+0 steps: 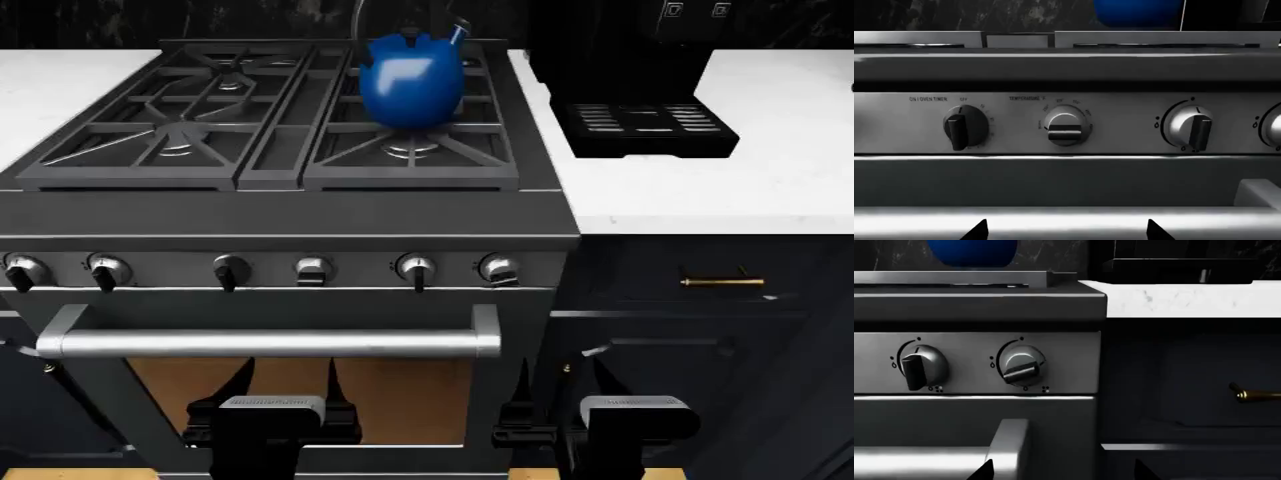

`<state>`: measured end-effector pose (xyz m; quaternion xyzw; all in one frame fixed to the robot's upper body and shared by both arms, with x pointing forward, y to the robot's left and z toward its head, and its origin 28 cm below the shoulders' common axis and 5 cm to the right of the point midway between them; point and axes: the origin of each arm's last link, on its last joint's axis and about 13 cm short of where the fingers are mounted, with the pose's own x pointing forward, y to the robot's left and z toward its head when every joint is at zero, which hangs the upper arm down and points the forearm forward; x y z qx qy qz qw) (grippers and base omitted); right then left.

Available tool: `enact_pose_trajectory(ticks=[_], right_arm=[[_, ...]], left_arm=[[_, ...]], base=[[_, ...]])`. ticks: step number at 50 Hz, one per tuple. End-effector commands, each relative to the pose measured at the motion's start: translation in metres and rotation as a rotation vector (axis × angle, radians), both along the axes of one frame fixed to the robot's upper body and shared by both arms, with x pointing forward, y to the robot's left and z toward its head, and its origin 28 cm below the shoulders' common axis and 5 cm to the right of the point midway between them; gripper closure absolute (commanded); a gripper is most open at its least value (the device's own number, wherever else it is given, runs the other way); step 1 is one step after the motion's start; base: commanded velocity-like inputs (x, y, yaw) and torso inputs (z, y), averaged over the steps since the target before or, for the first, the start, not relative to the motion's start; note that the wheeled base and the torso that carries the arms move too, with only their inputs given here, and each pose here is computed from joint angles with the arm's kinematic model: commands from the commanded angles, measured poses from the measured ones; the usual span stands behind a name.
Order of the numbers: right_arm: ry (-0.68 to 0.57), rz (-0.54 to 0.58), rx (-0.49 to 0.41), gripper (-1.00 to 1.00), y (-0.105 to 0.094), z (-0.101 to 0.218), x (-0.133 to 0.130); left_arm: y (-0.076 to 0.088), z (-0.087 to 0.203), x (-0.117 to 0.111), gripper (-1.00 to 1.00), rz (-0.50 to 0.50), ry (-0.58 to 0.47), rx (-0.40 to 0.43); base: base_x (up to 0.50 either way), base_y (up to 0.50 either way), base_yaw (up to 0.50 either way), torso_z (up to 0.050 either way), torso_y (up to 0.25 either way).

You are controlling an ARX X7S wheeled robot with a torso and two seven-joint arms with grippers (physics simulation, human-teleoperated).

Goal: Turn off the front right burner of the stove.

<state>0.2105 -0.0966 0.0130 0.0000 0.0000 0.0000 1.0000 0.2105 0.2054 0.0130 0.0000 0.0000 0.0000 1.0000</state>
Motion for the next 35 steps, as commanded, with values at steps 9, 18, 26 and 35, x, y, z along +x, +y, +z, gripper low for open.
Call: enact_pose_trajectory(ticks=[9, 18, 26, 35], right_arm=[[0.000, -0.006, 0.011, -1.00, -0.0001, 0.0005, 0.0012], [-0.005, -0.004, 0.022, -1.00, -0.0001, 0.0009, 0.0014], [-0.009, -0.002, 0.028, -1.00, -0.0003, 0.0011, 0.0012], [-0.007, -0.003, 0.029, -1.00, -0.0006, 0.0009, 0.0011]], left_arm=[[-0.0001, -0.0006, -0.0001, -1.00, -0.015, -0.009, 0.000], [-0.0001, -0.0009, -0.0004, -1.00, -0.020, -0.015, -0.008], [-0.0008, -0.0021, -0.0013, -1.00, -0.031, -0.011, -0.006], [-0.0010, -0.0032, -0.0022, -1.00, -0.038, -0.008, -0.002]], base=[[0.00, 0.00, 0.00, 0.000, 0.000], [0.00, 0.00, 0.00, 0.000, 0.000], [0.00, 0.00, 0.00, 0.000, 0.000], [0.00, 0.00, 0.00, -0.030, 0.000]])
